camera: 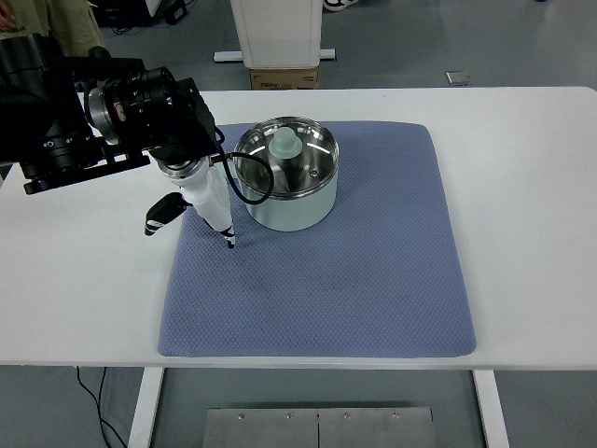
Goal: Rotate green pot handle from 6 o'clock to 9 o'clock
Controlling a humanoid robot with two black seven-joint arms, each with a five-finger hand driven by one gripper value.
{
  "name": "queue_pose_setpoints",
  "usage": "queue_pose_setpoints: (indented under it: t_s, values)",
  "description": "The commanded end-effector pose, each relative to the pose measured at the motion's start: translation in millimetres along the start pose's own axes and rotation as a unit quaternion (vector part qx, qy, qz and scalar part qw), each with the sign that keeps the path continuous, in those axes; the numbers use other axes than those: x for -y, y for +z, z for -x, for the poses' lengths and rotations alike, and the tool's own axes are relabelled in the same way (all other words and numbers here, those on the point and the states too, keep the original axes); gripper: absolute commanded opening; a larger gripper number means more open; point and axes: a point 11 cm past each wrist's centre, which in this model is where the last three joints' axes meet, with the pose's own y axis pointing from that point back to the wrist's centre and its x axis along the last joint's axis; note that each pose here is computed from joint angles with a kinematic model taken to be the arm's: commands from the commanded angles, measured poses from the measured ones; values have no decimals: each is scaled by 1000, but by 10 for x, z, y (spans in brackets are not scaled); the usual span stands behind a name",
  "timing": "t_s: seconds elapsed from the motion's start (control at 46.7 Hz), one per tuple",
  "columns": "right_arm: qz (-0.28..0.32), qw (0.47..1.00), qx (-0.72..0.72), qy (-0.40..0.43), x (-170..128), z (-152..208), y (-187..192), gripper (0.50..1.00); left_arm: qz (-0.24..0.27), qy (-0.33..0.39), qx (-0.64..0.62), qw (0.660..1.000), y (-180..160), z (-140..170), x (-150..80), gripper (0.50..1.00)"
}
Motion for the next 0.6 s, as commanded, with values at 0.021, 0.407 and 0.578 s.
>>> queue_pose_setpoints:
  t_s: [0.021, 0.407, 0.578]
  values:
    - [0, 1000, 0, 0, 0, 0, 0, 1000, 21, 19, -7, 1000, 92, -86, -7, 1000]
    - [0, 1000, 0, 0, 0, 0, 0, 1000, 115, 91, -64, 987, 418, -393, -24, 1000]
    - [0, 1000, 0, 0, 0, 0, 0, 1000, 164, 145, -110, 970, 506, -581, -111, 1000]
